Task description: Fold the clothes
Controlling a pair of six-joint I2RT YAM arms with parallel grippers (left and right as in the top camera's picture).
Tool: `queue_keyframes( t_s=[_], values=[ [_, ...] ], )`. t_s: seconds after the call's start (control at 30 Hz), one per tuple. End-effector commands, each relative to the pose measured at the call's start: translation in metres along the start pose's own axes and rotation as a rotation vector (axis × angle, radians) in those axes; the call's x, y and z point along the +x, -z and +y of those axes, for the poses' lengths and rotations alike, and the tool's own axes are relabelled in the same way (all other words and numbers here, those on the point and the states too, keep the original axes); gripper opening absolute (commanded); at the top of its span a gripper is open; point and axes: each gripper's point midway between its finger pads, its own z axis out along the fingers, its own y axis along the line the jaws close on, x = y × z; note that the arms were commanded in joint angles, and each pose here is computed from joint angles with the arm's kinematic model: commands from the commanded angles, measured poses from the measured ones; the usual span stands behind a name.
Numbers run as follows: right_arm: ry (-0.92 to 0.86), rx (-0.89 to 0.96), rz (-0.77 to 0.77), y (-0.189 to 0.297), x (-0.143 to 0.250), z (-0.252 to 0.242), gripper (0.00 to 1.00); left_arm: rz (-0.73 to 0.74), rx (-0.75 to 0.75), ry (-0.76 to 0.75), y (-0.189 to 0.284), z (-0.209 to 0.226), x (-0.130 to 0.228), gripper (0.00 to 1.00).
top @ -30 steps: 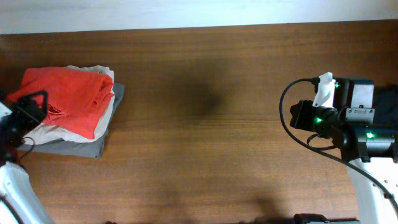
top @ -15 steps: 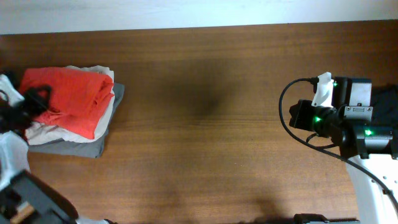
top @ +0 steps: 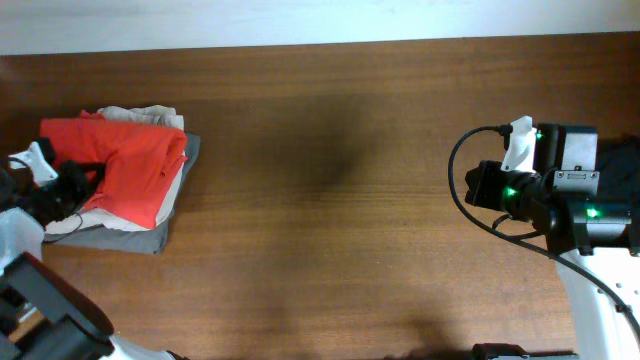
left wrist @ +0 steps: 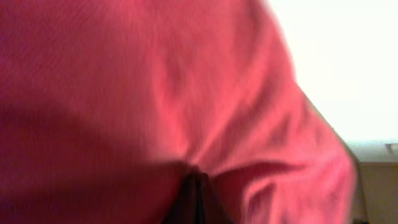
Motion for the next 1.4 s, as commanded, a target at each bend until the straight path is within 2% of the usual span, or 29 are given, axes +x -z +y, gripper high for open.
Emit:
queue_keyframes(
  t_s=[0.0, 0.17, 0.33, 0.4, 0.53, 0.67, 0.77, 0.9, 1.07, 1.13, 1.23, 1.37],
  values=[
    [0.002, 0.009, -0.010, 0.001, -0.003, -0.002, 0.04, -0.130, 0.065, -0.087, 0.049, -0.056, -0.036, 0.02],
    [0.003, 0.009, -0.012, 0.001, -0.003, -0.002, 0.04, -0.258, 0.011, -0.215, 0.082, -0.087, -0.062, 0.04],
    [0.003, 0.008, -0.014, 0.001, -0.004, -0.002, 0.04, -0.245, -0.182, -0.160, 0.061, -0.043, -0.063, 0.02],
    [0.001, 0.008, -0.013, 0.001, -0.004, -0.002, 0.04, -0.202, -0.255, -0.104, 0.045, -0.010, -0.055, 0.00],
    [-0.009, 0.008, -0.013, 0.001, -0.003, -0.002, 0.04, -0.075, -0.306, 0.011, 0.009, 0.043, -0.024, 0.00],
    [-0.009, 0.008, -0.014, 0.001, -0.004, -0.001, 0.04, -0.001, -0.305, 0.034, -0.003, 0.057, -0.004, 0.00],
    [-0.008, 0.007, -0.015, 0.001, -0.004, -0.001, 0.04, -0.017, -0.239, 0.017, 0.000, 0.038, -0.010, 0.00],
    [-0.008, 0.007, -0.015, 0.001, -0.004, -0.001, 0.04, -0.078, -0.109, -0.056, 0.024, -0.015, -0.028, 0.01],
    [-0.007, 0.006, -0.019, 0.001, -0.005, -0.001, 0.04, -0.165, -0.036, -0.181, 0.060, -0.079, -0.042, 0.15],
    [-0.005, 0.005, -0.026, 0.001, -0.007, -0.001, 0.04, -0.171, -0.017, -0.219, 0.063, -0.099, -0.040, 0.17],
    [-0.002, 0.003, -0.035, 0.001, -0.009, 0.000, 0.04, -0.128, 0.021, -0.263, 0.049, -0.124, -0.028, 0.17],
    [-0.004, 0.001, -0.038, 0.001, -0.010, 0.000, 0.04, -0.032, -0.077, -0.265, 0.007, -0.115, -0.003, 0.16]
  ],
)
